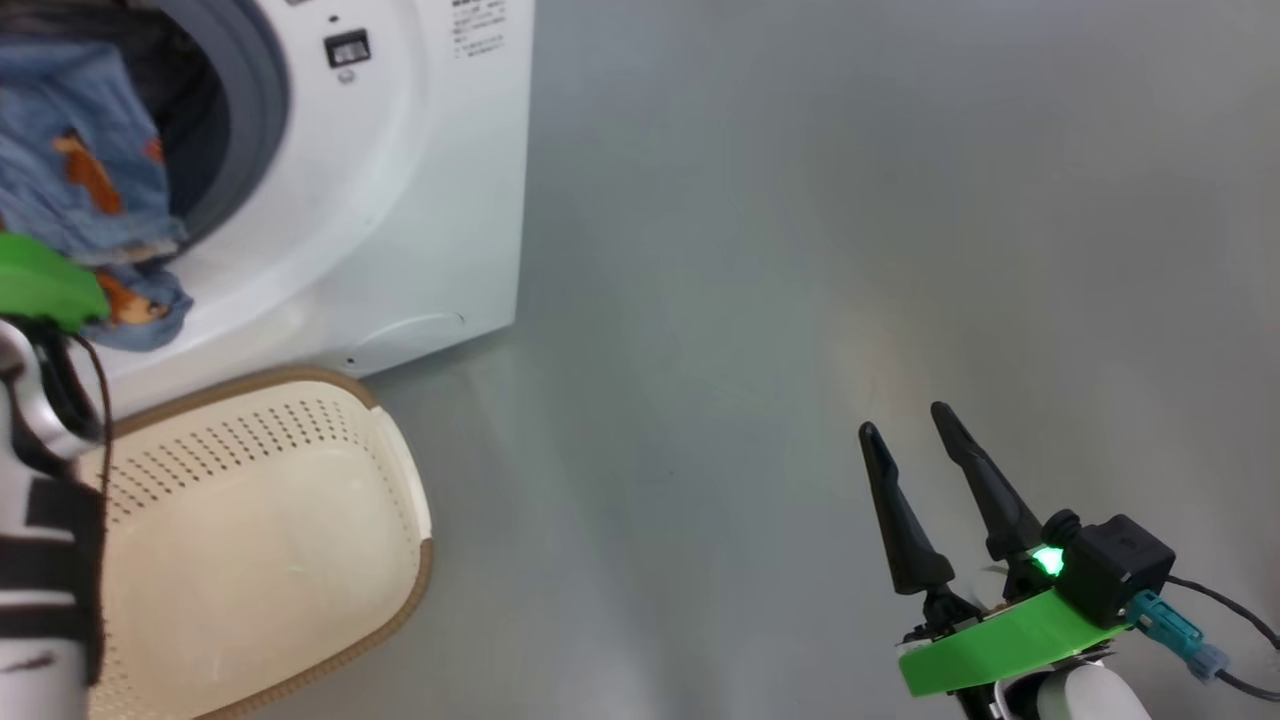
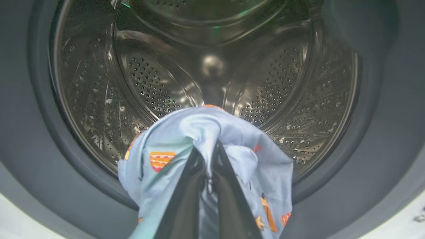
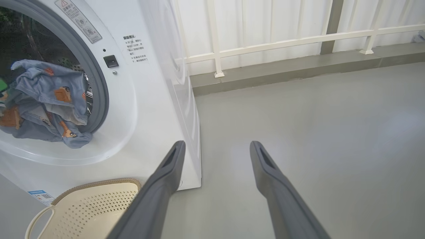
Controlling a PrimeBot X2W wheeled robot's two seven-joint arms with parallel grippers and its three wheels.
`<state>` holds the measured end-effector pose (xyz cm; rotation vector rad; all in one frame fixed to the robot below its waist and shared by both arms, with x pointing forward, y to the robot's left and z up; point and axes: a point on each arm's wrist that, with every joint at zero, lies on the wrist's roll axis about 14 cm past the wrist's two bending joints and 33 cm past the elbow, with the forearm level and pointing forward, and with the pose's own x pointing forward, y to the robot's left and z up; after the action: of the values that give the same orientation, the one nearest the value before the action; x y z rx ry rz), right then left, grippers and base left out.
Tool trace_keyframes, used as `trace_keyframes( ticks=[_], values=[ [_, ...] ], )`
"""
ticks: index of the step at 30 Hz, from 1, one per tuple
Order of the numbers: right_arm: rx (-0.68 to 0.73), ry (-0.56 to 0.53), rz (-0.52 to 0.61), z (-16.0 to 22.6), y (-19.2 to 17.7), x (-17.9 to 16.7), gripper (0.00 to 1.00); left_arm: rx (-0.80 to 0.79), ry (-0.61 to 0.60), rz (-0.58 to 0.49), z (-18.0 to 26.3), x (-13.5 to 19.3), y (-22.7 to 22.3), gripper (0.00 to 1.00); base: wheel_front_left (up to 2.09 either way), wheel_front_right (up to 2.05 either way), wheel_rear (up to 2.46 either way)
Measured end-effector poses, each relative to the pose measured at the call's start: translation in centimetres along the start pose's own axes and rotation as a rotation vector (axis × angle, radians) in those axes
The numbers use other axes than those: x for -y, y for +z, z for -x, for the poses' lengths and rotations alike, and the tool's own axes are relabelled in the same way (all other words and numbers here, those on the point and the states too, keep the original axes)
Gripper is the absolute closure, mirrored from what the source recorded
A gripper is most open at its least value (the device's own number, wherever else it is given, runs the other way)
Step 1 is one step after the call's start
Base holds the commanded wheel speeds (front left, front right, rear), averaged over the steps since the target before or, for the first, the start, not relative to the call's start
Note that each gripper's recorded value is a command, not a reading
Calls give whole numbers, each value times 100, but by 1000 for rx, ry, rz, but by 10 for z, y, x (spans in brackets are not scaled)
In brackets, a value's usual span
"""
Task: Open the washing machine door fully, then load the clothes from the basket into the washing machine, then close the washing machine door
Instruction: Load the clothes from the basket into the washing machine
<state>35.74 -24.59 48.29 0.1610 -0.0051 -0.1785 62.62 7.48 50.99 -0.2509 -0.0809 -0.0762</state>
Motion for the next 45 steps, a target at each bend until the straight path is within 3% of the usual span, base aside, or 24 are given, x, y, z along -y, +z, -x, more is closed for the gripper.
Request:
trace_keyframes(
  ticks=[11,30,45],
  values=[
    [-67,6,18,-12,-22,-3,0,-72,29,-20,-43,-13,-45,100,0,0,0],
    [-172,16,54,-32,-62,-6,0,19,70,32,-126,-30,-42,100,0,0,0],
    [-224,14,67,-35,-81,-5,0,40,9,24,-145,-18,-57,100,0,0,0]
  ],
)
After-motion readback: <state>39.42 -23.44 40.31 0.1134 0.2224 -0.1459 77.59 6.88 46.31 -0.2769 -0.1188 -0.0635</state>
